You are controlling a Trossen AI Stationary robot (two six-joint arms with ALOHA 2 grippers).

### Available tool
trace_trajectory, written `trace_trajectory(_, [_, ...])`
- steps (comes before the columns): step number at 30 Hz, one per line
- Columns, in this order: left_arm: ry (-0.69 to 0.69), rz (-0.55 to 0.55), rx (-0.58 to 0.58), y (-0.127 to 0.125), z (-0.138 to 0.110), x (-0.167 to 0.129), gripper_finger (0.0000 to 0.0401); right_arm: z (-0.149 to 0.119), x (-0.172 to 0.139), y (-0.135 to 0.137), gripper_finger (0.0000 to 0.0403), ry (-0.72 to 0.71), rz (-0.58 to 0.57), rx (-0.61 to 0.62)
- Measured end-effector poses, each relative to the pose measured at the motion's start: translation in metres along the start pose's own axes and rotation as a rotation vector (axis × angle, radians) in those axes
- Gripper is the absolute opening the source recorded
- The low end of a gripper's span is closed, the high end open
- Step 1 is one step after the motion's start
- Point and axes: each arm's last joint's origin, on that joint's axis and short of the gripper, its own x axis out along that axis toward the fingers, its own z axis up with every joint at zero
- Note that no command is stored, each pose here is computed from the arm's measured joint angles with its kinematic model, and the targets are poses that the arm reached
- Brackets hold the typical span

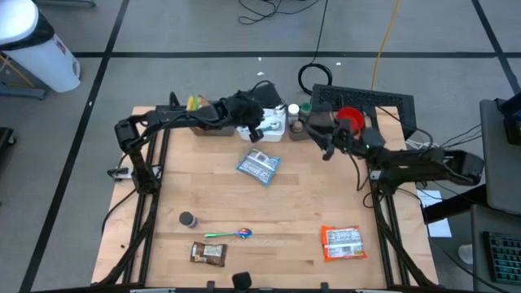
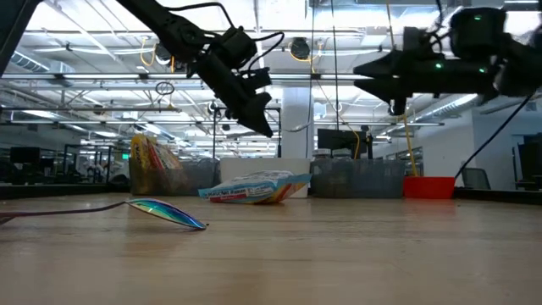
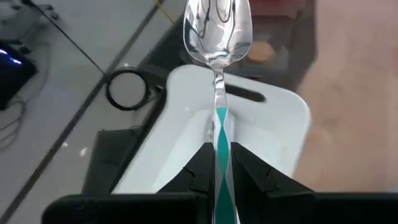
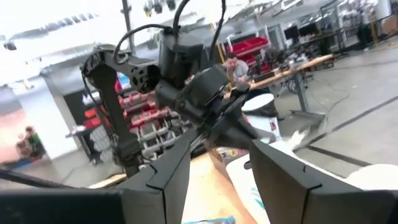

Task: Pick & Place Food Item
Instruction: Put the white and blue spoon into the white bin

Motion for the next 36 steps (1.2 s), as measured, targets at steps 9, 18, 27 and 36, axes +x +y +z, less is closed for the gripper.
trace_trajectory(9, [0.035,0.028,-0.047,0.007,-0.009,0.019,0.0035,-0.023,-0.030,0.015,0.0156,-0.089,0.004,0.045])
trace_trajectory(18, [0.119,0.022,-0.058,0.008,-0.005,0.041,0.0035,-0.026,-0.031,0.022,0.0155,-0.076,0.049,0.030])
trace_trajectory(27, [0.234,0.032,-0.061,0.007,-0.019,0.047,0.0035,-0.027,-0.031,0.022,0.0155,-0.068,0.044,0.028])
trace_trajectory(36, [0.257,0.022,-0.047,0.010,-0.025,0.053,0.0035,-0.027,-0.031,0.022,0.0155,-0.068,0.044,0.028])
